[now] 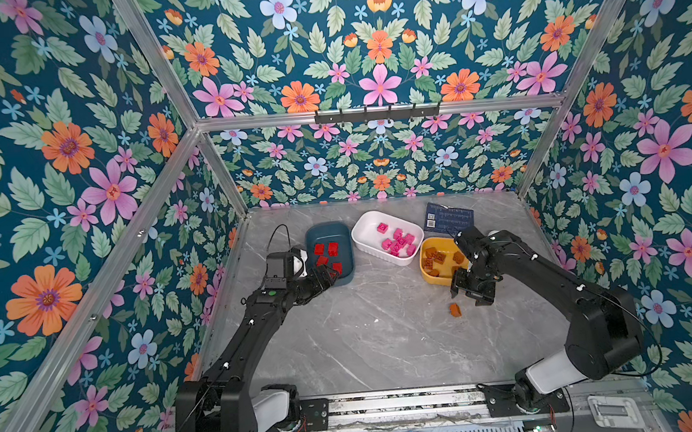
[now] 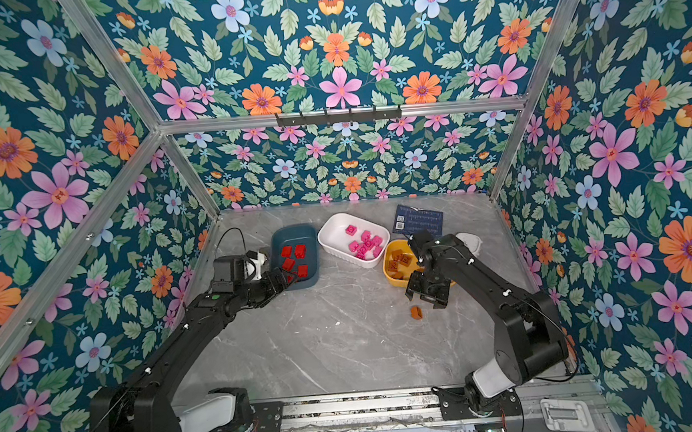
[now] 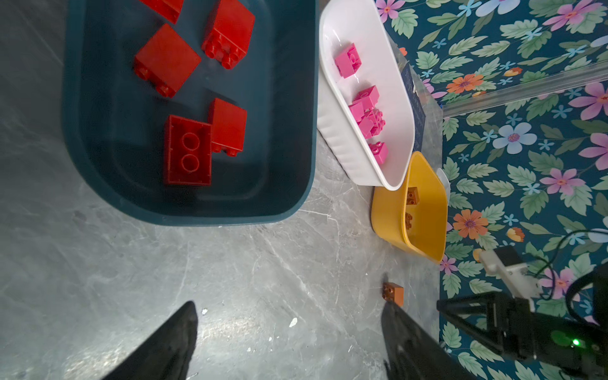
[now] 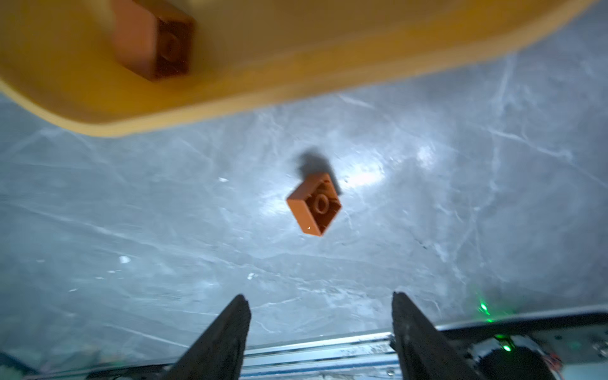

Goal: Sort the legos into containers by color
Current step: Pick up the lego from the middle-right of the table.

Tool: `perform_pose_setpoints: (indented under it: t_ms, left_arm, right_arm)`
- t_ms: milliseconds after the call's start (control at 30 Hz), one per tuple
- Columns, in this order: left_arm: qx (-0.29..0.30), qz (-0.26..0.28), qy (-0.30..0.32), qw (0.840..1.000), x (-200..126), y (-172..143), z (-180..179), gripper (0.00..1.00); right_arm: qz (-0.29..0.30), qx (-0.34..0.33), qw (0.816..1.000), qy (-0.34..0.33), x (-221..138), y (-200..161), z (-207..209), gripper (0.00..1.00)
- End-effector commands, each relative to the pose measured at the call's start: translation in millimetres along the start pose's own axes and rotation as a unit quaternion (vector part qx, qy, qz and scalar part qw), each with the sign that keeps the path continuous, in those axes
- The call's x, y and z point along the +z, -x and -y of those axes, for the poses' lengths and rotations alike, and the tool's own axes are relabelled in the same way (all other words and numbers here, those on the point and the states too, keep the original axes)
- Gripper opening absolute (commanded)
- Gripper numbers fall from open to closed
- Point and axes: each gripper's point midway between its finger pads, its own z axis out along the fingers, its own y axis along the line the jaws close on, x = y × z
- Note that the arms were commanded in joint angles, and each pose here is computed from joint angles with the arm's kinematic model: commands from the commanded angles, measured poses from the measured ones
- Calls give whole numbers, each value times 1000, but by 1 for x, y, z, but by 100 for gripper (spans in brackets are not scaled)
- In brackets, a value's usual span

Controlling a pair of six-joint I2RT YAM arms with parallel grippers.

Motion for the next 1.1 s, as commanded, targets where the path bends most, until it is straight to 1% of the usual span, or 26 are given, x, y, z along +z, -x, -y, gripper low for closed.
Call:
perform_pose_setpoints:
  t_ms: [0, 67, 200, 300, 367, 433, 600, 733, 900, 1000, 1067]
  left_arm:
    - [7, 2, -2, 1000, 1, 0, 0, 88]
    - [8, 2, -2, 1000, 0, 0, 0, 88]
    - [13, 0, 3, 1000, -1, -2, -1, 88]
    - [13, -1, 7, 1000, -2, -3, -3, 88]
    - [13, 0, 8, 1000, -3, -4, -4, 88]
    - [14, 1, 10, 1000, -3, -4, -5, 88]
    - [13, -3, 14, 1000, -1, -7, -9, 88]
    - [14, -3, 17, 1000, -1, -7, -10, 88]
    - [13, -6, 19, 1000, 1, -10, -13, 88]
    - [12, -8, 19, 1000, 3, -11, -15, 88]
    - [12, -8, 20, 1000, 4, -12, -15, 88]
  right_arm:
    - [23, -23, 997, -66, 5, -5, 17, 68]
    - [34, -44, 995, -86, 10, -6, 13, 67]
    - [47, -79, 992, -89, 19, -2, -8, 66]
    - [55, -100, 988, -102, 27, 5, -18, 62]
    - [50, -111, 984, -128, 40, 8, -17, 58]
    - [51, -118, 982, -137, 47, 12, -17, 55]
    - [55, -141, 977, -153, 57, 23, -21, 44]
    - [53, -154, 971, -174, 65, 26, -16, 39]
    - [33, -154, 973, -169, 74, 17, -13, 38]
    - [26, -157, 971, -177, 77, 13, -7, 37]
    - [25, -159, 969, -188, 77, 12, -1, 35]
